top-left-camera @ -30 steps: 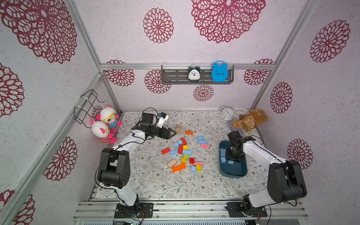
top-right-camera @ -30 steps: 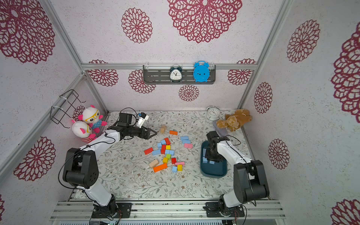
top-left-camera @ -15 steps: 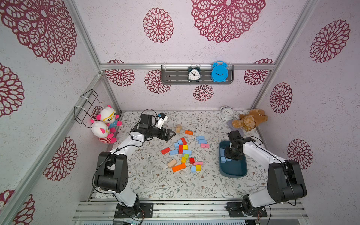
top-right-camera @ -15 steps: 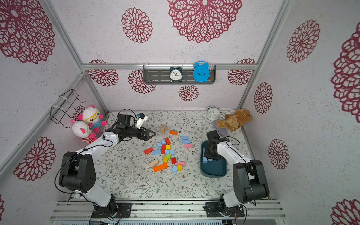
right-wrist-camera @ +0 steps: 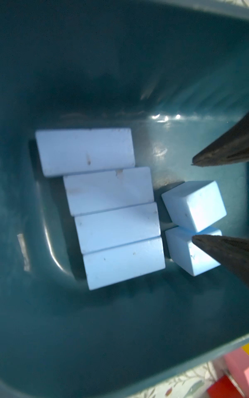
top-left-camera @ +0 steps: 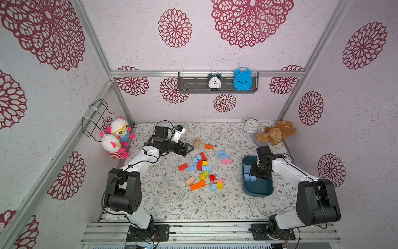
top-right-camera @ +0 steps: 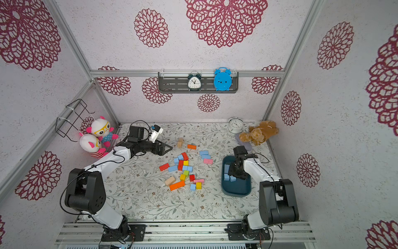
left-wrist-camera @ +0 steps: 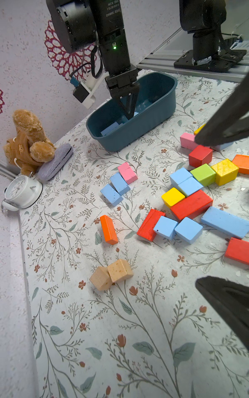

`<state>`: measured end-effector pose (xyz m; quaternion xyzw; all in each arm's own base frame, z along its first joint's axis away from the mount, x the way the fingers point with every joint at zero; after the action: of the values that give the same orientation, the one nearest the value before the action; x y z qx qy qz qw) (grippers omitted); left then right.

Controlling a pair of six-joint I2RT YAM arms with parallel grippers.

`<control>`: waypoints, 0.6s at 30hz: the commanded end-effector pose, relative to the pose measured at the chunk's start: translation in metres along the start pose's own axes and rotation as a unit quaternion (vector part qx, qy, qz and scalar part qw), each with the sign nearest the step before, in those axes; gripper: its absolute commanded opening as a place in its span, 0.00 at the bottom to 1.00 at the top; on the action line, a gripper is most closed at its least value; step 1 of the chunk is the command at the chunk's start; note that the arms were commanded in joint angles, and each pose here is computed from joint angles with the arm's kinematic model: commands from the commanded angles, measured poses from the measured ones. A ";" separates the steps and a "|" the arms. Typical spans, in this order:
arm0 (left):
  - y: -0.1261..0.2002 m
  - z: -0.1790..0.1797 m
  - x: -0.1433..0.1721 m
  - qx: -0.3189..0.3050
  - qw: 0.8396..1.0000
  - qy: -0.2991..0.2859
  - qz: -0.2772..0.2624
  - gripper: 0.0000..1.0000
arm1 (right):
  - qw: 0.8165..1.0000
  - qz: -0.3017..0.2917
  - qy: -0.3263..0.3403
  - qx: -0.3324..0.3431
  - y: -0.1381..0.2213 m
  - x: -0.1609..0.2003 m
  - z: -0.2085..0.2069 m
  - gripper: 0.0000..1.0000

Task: Pick out the blue building blocks
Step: Place the building block in the storage box.

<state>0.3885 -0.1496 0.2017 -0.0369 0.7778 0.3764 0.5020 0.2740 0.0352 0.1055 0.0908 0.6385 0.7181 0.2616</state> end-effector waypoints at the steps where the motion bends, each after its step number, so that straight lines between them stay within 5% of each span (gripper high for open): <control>1: 0.005 -0.005 -0.004 0.002 1.000 -0.014 -0.009 0.99 | 0.997 -0.007 -0.038 -0.066 0.012 -0.005 0.001 0.58; 18: 0.001 -0.004 -0.001 0.006 1.000 -0.005 -0.006 0.99 | 0.982 0.032 -0.100 -0.157 -0.002 0.010 0.007 0.58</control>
<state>0.3879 -0.1495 0.2006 -0.0361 0.7785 0.3765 0.5009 0.2622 0.0412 0.0915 0.1527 0.5180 0.7879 0.2959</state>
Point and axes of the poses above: each gripper's point midway between its finger pads, its own y axis back along the fingers, its own z axis along the line the jaws close on, x = y × z, the point moved 5 cm from there along y, back along the fingers, and after that the axes turned 12 degrees about -y, right-handed, at the moved point
